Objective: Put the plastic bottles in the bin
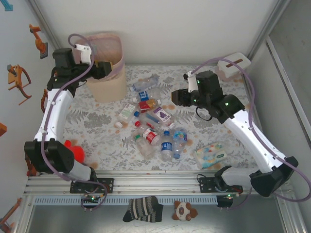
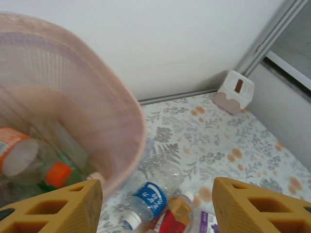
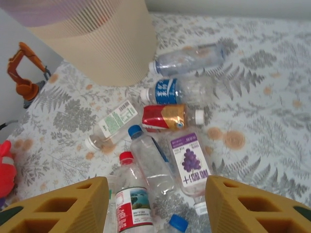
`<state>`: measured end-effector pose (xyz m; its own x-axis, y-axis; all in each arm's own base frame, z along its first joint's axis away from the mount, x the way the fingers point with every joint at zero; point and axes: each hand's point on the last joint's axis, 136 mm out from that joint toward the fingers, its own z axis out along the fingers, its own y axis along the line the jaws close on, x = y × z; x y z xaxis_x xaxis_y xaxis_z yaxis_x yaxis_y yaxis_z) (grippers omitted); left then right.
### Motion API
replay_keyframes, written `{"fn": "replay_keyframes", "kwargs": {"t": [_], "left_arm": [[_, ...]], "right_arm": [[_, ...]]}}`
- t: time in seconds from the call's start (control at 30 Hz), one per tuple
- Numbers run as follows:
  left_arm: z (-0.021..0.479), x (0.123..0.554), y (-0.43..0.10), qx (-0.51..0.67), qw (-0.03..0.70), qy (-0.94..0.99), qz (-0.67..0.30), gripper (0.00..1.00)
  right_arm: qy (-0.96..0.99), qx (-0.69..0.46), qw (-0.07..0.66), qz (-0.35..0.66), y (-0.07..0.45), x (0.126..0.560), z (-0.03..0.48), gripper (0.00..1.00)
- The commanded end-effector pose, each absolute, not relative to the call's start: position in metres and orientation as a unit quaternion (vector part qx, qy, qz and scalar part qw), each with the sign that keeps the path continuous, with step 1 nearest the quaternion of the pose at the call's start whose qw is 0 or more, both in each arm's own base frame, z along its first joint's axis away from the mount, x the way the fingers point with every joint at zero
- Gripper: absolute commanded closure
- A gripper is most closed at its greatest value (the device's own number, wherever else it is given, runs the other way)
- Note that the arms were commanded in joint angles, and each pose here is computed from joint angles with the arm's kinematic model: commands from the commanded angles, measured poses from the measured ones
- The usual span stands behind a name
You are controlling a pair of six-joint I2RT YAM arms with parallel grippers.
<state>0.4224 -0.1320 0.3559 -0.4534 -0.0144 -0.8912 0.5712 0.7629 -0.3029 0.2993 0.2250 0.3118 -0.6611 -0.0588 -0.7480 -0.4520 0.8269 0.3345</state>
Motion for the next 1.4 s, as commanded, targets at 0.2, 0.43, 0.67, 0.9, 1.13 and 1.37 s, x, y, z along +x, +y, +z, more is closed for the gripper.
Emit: {"fn": "replay_keyframes", "kwargs": {"t": [0.2, 0.43, 0.67, 0.9, 1.13, 1.37], "left_arm": [[0.350, 0.379, -0.167, 0.184, 0.493, 0.791, -0.312, 0.39], [0.331, 0.362, -0.185, 0.187, 0.474, 0.798, -0.321, 0.39], [0.322, 0.357, -0.194, 0.193, 0.462, 0.803, -0.324, 0.39], [0.320, 0.354, -0.201, 0.198, 0.457, 0.803, -0.328, 0.39], [0.317, 0.350, -0.200, 0.198, 0.457, 0.804, -0.324, 0.40], [0.317, 0.349, -0.199, 0.199, 0.459, 0.805, -0.319, 0.39]], "right_arm": [[0.943, -0.025, 0.258, 0.207, 0.204, 0.283, 0.226, 0.46], [0.959, 0.012, 0.192, 0.206, 0.202, 0.264, 0.167, 0.37], [0.970, 0.042, 0.153, 0.182, 0.187, 0.245, 0.122, 0.16], [0.974, 0.057, 0.133, 0.173, 0.184, 0.240, 0.092, 0.06], [0.975, 0.080, 0.123, 0.165, 0.186, 0.246, 0.067, 0.02], [0.977, 0.089, 0.115, 0.157, 0.191, 0.256, 0.050, 0.02]]}}
